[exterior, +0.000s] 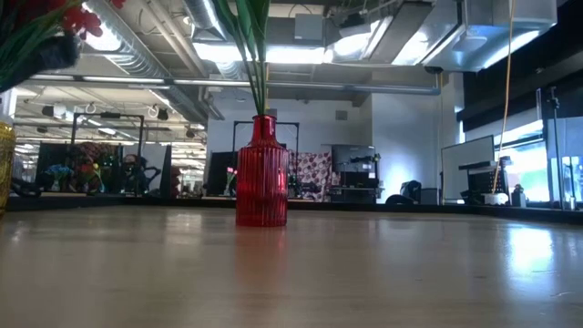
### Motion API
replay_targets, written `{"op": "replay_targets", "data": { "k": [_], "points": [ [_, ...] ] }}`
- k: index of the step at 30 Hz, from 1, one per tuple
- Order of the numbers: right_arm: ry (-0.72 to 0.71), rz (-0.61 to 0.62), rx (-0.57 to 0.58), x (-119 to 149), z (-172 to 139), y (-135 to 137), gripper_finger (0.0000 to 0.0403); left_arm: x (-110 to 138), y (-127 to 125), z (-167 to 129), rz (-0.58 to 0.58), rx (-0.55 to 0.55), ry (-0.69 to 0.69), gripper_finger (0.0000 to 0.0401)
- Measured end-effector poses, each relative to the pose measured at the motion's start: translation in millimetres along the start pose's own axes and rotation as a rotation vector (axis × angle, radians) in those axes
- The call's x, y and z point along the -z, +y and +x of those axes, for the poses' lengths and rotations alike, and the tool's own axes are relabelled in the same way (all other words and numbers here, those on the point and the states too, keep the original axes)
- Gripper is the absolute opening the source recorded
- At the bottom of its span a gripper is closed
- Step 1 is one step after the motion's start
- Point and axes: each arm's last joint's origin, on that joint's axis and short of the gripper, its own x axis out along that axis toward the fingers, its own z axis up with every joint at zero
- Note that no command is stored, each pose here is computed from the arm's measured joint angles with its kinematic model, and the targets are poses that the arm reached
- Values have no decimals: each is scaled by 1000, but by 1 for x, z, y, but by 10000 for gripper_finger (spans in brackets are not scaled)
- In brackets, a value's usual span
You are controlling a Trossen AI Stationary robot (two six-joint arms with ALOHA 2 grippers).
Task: Sort flowers into vase by color
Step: Return to Home Position
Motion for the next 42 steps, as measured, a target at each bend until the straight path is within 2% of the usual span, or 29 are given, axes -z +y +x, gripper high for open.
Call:
{"op": "replay_targets", "data": {
  "k": [4,8,12,15,19,23,26,30,32,34,36,38,40,42],
  "points": [
    [-14,-58,9,-6,14,-12,296,-2,-2,31,121,-13,-34,1],
    [-52,-139,20,-16,19,-19,296,-15,19,45,157,-70,-72,1],
    [-64,-233,11,-23,13,-24,286,-35,45,39,214,-233,-174,0],
    [-35,-262,32,-24,4,-29,257,-44,61,18,218,-336,-227,0],
    [-19,-313,36,-25,-4,-33,197,-49,75,-15,182,-503,-310,0],
    [-34,-375,-18,-30,-15,-32,129,-37,89,-12,145,-624,-308,0],
    [-22,-406,-70,-31,-19,-32,81,-24,100,-3,96,-648,-327,0],
    [-2,-413,-122,-31,-19,-31,21,-3,118,18,29,-628,-375,0],
    [8,-415,-154,-29,-21,-28,6,-2,120,25,30,-569,-454,0],
    [14,-414,-185,-25,-16,-26,11,-6,120,25,79,-549,-558,0],
    [23,-415,-206,-18,-10,-26,21,-5,126,24,126,-631,-606,0],
    [20,-409,-235,-10,-4,-26,26,3,141,26,147,-775,-596,0],
    [-4,-388,-255,-3,-1,-29,26,10,155,24,135,-889,-614,0],
    [-19,-349,-271,8,2,-34,22,10,163,14,103,-982,-698,0]
  ]
}}
